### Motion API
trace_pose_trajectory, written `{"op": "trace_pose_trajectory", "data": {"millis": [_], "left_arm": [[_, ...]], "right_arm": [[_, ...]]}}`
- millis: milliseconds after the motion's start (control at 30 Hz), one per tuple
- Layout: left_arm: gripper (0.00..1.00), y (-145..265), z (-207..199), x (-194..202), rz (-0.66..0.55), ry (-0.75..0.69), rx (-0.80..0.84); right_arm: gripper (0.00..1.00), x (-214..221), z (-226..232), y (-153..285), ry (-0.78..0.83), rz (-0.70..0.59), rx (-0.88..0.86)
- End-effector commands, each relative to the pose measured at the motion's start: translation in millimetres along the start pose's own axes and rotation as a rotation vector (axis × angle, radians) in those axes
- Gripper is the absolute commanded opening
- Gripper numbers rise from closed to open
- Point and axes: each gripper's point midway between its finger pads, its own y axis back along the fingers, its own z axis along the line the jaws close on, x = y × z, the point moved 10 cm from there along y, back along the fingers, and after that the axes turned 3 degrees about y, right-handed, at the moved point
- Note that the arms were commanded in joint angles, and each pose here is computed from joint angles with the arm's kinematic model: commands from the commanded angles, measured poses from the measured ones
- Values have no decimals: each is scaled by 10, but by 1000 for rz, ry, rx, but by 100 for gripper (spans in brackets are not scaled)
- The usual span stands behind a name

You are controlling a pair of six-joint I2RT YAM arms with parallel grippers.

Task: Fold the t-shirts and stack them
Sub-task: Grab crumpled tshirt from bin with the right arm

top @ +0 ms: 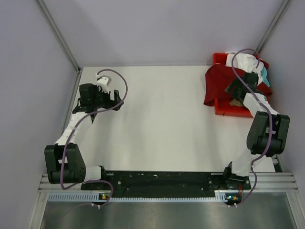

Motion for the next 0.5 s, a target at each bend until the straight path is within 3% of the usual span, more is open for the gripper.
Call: {"op": "trace_pose_trajectory", "data": {"millis": [0, 200, 267, 333, 367, 400, 467], "left_arm": [[95, 175, -84, -187, -73, -56, 8], [94, 195, -130, -205, -88, -40, 37], [94, 187, -144, -187, -75, -28, 58], [93, 187, -153, -185, -74, -26, 68], [93, 193, -149, -198, -79, -29, 65], [93, 195, -144, -197, -81, -31, 59], [93, 195, -137, -205, -80, -39, 54]], "right_arm": [[80, -102, 168, -116, -151, -5, -64], [69, -91, 321, -288, -197, 61, -196], [51, -98, 371, -328, -200, 89, -240], [26, -135, 381, -297, -212, 65, -242], [7, -173, 381, -260, -216, 42, -235], [0, -218, 383, -213, -215, 18, -229], [0, -393, 416, -51, -201, -54, -238]]}}
